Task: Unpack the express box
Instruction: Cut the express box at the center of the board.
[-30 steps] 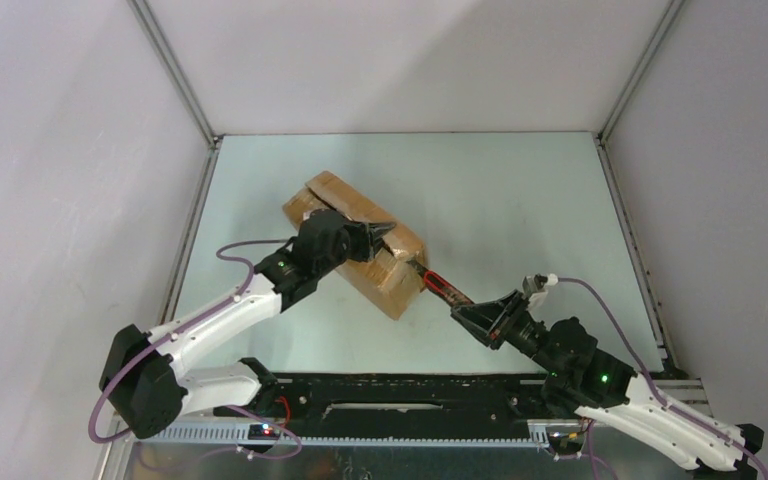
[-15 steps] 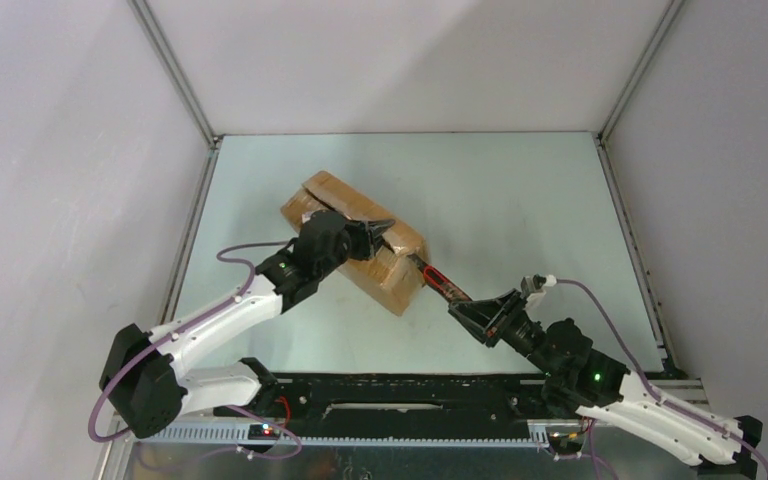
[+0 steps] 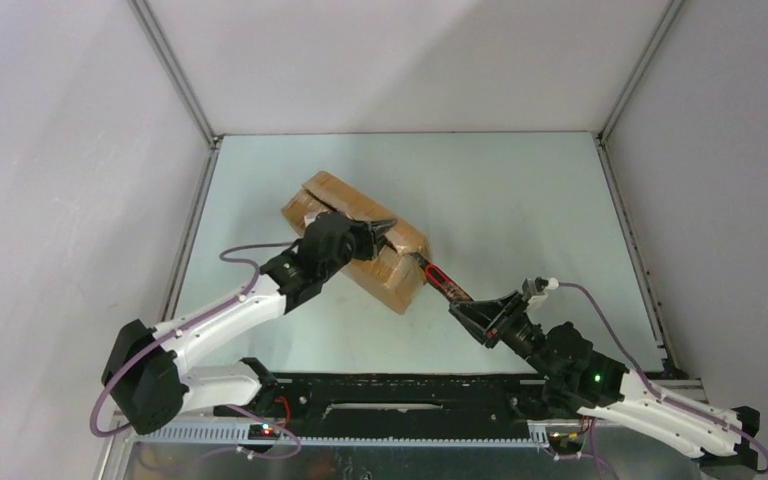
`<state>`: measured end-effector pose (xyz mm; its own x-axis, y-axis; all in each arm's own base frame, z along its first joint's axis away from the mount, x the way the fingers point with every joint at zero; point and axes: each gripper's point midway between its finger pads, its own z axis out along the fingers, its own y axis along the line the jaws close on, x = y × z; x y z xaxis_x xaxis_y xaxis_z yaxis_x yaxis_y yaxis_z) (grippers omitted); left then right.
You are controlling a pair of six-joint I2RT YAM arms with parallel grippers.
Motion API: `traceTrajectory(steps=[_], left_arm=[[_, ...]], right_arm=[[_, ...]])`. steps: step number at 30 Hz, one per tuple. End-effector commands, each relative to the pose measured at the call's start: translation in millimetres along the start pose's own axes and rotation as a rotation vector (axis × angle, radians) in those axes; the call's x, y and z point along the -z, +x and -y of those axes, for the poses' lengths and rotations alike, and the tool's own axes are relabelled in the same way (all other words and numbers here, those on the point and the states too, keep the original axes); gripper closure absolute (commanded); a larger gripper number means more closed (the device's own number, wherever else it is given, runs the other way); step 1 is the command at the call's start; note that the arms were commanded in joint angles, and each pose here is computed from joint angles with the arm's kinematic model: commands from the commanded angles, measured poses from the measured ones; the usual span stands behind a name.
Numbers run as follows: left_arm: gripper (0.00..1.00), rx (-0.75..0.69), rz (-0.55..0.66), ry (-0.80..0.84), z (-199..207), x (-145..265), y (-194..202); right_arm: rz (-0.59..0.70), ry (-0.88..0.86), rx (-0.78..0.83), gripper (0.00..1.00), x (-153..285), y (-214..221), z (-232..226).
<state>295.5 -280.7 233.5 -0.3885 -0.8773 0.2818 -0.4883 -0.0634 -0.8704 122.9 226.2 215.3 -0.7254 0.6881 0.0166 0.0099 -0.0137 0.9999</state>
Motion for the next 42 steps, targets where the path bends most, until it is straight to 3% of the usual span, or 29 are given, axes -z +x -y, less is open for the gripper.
traceTrajectory(steps=[1,16,26,35,42], left_arm=[[1.0,0.122,-0.001,-0.097,-26.8,-7.0,-1.5],[1.0,0.114,-0.027,-0.116,-32.1,-7.6,6.7],[1.0,0.113,-0.11,-0.12,-31.7,5.6,38.3],[1.0,0.083,-0.052,-0.167,-45.8,7.6,14.2],[1.0,0.053,-0.034,-0.209,-54.8,5.8,-1.6]], right_arm=[[0.055,-0.022,-0.018,1.0,-2.8,-8.2,-10.9],[0.062,0.028,0.001,1.0,-10.5,-4.1,1.0],[0.024,0.048,0.064,1.0,-29.2,10.1,8.7],[0.084,0.119,0.095,1.0,-11.0,-10.5,18.6],[-0.028,0.107,0.137,1.0,5.1,-1.5,11.6]])
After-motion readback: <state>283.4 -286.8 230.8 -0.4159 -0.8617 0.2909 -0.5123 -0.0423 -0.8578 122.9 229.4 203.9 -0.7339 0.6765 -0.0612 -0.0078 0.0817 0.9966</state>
